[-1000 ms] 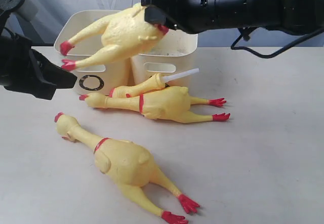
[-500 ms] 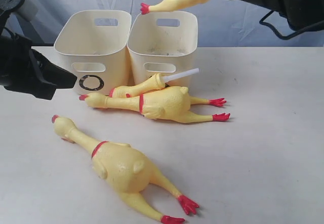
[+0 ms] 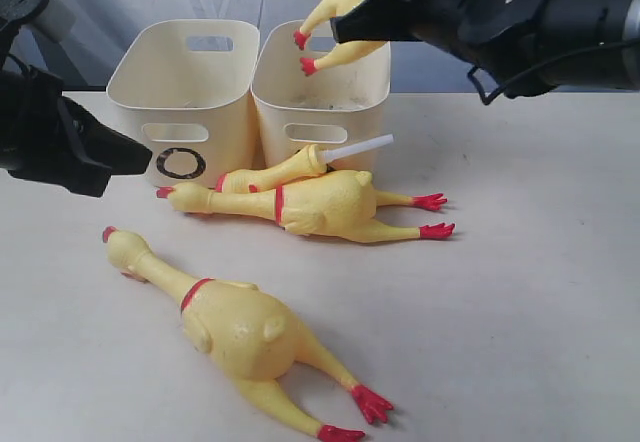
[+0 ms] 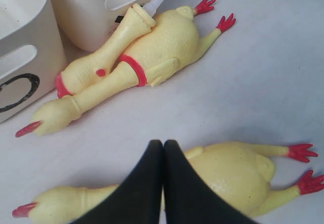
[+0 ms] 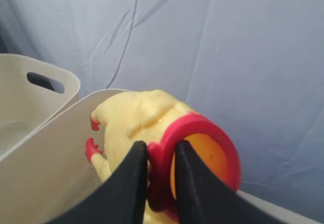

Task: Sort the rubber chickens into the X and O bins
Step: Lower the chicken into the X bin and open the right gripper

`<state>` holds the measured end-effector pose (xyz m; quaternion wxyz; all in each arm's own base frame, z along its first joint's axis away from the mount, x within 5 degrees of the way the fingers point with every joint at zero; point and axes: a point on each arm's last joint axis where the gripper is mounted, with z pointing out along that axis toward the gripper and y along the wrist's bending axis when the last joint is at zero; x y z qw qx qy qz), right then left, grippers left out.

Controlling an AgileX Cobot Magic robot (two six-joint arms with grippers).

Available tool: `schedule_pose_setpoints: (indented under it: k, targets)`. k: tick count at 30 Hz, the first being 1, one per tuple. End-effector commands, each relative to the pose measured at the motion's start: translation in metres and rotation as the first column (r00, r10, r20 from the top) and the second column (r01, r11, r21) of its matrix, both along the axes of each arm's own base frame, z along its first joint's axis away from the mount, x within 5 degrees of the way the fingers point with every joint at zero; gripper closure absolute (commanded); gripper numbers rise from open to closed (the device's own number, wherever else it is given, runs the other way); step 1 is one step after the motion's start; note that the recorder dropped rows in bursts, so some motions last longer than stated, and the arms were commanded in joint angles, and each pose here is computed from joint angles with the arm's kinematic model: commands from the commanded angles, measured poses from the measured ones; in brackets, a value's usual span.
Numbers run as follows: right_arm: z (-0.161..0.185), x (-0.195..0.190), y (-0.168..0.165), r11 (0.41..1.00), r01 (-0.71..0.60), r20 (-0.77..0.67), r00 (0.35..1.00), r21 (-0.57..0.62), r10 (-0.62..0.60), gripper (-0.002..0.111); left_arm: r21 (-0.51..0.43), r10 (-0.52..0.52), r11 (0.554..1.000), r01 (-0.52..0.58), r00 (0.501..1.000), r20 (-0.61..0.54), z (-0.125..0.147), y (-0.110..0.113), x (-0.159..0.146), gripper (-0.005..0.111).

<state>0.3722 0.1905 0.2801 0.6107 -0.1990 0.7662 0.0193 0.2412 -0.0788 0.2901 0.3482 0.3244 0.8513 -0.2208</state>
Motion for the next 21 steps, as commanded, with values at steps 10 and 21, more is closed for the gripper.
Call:
schedule_pose_setpoints:
  k: [10,21]
  targets:
    - [-0.039,0.021,0.019,0.919,-0.152,0.073,0.979,-0.364,0.191,0.109,0.001,-0.005,1.000,0.005,1.000,0.008,0.002,-0.001,0.001,0.107]
    - [-0.046,0.021,0.023,0.872,-0.206,0.061,0.964,-0.444,0.259,0.109,0.001,-0.005,1.000,0.005,1.000,0.008,0.002,-0.001,0.001,0.107]
